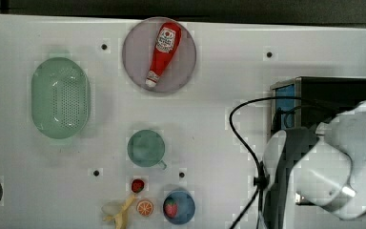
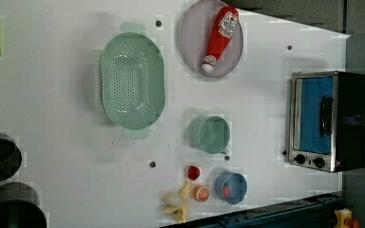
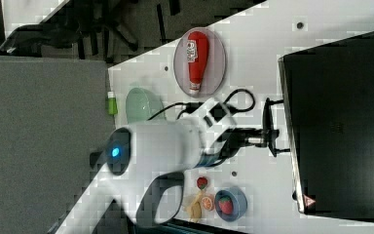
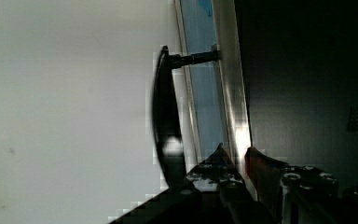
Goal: Flap open oven.
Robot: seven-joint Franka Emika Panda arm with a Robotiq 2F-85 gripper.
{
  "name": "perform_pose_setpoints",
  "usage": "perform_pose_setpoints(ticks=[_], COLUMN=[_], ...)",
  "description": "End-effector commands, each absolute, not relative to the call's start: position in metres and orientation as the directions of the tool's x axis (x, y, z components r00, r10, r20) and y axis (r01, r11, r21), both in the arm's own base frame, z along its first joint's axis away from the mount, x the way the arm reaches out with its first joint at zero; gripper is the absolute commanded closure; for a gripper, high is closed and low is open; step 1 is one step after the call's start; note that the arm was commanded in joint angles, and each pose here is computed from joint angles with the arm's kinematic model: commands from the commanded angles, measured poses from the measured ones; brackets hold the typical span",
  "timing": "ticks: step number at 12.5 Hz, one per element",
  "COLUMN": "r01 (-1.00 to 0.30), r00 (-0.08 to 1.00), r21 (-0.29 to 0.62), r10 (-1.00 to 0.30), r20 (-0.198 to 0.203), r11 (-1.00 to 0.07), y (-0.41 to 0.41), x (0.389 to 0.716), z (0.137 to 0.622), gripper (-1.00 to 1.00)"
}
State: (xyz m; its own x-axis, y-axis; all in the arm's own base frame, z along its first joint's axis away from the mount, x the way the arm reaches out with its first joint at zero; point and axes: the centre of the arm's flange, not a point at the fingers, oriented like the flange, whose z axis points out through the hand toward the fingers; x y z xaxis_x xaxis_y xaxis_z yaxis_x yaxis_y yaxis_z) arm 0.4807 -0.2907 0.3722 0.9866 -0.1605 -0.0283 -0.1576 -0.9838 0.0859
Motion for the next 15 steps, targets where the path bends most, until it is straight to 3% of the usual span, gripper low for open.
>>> perform_pose_setpoints(ticks=[1, 11, 15], r01=[-0.087, -0.086, -0.025], r00=[0.996, 0.996, 1.000], r21=[0.091, 0.120, 0.200], r10=[-0.087, -0.082, -0.027], r20=[0.001, 0.031, -0.008], r11=[-0.992, -0.989, -0.980], y=[-0.282, -0.265, -0.237], x=[0.479, 0.477, 0.489], z=[0.361, 0.316, 0.311], gripper=[0.65, 0.65, 0.65])
